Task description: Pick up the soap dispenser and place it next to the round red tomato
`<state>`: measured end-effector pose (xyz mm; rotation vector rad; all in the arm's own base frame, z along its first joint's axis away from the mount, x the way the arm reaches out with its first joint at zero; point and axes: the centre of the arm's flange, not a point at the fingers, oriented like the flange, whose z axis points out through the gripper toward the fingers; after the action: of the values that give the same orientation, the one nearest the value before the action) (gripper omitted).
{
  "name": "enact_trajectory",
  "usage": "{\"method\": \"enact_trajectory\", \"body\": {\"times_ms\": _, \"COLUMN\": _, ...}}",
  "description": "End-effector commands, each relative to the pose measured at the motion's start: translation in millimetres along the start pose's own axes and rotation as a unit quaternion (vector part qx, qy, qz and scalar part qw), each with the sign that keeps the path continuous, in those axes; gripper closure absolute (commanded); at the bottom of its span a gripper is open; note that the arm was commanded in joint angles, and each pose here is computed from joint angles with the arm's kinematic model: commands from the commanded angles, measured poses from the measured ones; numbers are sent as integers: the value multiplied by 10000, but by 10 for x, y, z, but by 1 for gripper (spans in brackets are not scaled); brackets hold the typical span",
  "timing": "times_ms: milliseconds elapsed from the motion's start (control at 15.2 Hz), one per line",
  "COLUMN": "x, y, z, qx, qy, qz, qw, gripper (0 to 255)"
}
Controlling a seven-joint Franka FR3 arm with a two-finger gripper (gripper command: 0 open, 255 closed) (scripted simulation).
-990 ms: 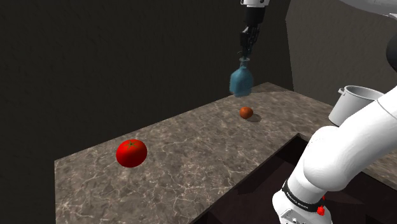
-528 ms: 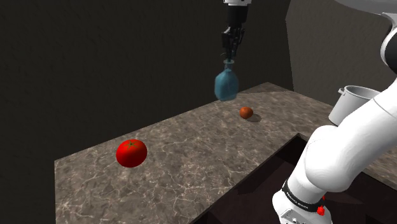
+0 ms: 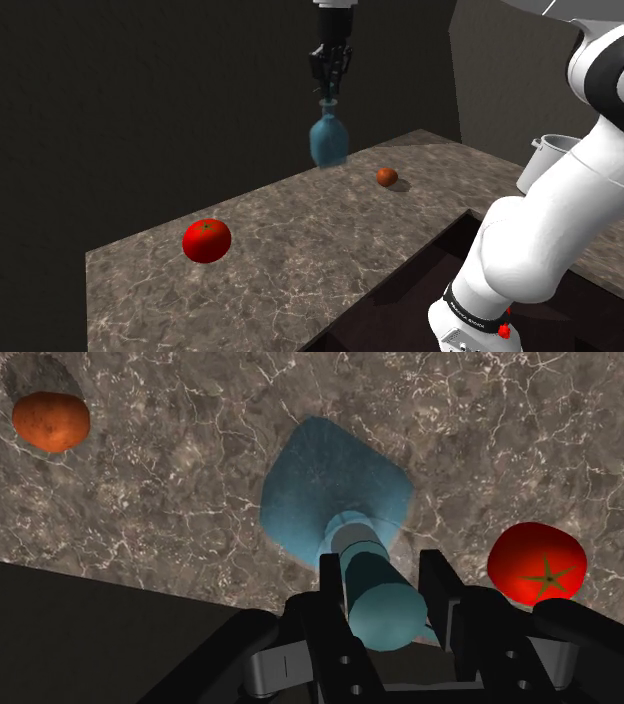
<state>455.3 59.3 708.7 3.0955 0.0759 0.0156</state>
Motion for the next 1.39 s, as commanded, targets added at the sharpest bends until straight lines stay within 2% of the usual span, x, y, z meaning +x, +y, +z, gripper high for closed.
{"method": "enact_trajectory", "body": {"times_ms": 0, "x": 54, "y": -271, "z": -27, "qx": 2, "qy": 1, "qz": 7, "qw": 10000, "gripper": 255}}
{"method": "enact_trajectory", "body": {"times_ms": 792, "x": 545, "y": -1808, "z": -99, "qx": 2, "qy": 1, "qz": 7, "qw": 10000, "gripper": 255}}
{"method": "enact_trajectory", "body": {"times_ms": 1320, "x": 541, "y": -1827, "z": 323, "qx": 2, "qy": 1, "qz": 7, "qw": 10000, "gripper": 255}}
